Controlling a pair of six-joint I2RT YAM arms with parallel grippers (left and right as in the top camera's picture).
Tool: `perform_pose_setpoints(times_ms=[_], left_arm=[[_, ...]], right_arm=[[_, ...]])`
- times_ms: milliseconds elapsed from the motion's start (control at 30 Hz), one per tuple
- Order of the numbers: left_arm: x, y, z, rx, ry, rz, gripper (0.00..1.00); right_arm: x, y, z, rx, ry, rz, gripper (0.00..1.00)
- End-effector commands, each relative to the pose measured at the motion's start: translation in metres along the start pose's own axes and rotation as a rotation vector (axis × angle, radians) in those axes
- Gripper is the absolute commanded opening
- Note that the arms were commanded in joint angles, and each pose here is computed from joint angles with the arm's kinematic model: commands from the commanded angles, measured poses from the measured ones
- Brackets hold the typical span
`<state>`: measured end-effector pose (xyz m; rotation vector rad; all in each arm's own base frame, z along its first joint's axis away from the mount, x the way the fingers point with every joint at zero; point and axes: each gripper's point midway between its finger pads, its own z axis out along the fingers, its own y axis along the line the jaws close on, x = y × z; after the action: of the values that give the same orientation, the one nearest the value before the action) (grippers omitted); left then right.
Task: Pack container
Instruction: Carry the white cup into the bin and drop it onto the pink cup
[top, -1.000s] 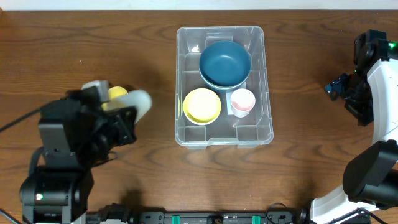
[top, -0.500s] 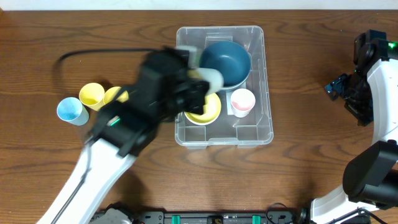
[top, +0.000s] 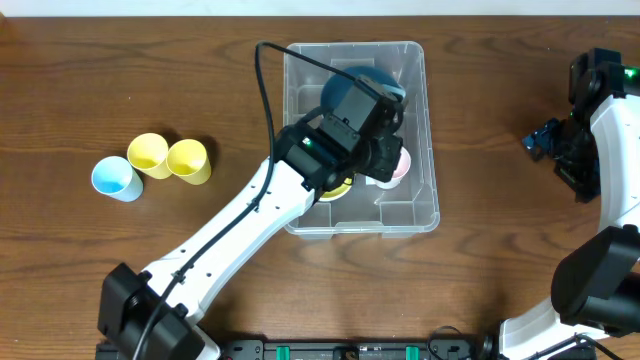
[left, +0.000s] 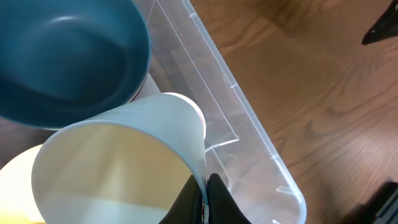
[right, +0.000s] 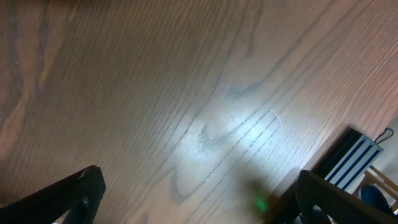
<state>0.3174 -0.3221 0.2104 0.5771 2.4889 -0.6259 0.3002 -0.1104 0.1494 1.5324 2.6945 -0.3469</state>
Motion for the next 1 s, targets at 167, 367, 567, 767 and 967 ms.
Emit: perform_pose_setpoints(times_ms=[167, 367, 567, 767, 967], left_arm=[[-0.007, 0.003, 0.016, -0.031, -0.004, 0.042, 0.06], [-0.004, 0.000, 0.033, -0.027, 0.011, 0.051, 0.06], [-0.002, -0.002, 0.037, -0.025, 0.018, 0.056, 0.06], [0.001, -0.006, 0.038, -0.020, 0.022, 0.063, 0.06], [0.004, -0.005, 0.038, -0.023, 0.034, 0.062, 0.07]], right_arm=[[-0.002, -0.002, 0.002, 0.012, -0.003, 0.014, 0.99], [-0.002, -0.002, 0.002, 0.012, -0.003, 0.015, 0.99], [-0.002, -0.002, 0.002, 0.012, -0.003, 0.015, 0.99], [-0.002, -0.002, 0.002, 0.012, -0.003, 0.014, 0.99], [-0.002, -0.002, 0.002, 0.012, -0.003, 0.015, 0.99]])
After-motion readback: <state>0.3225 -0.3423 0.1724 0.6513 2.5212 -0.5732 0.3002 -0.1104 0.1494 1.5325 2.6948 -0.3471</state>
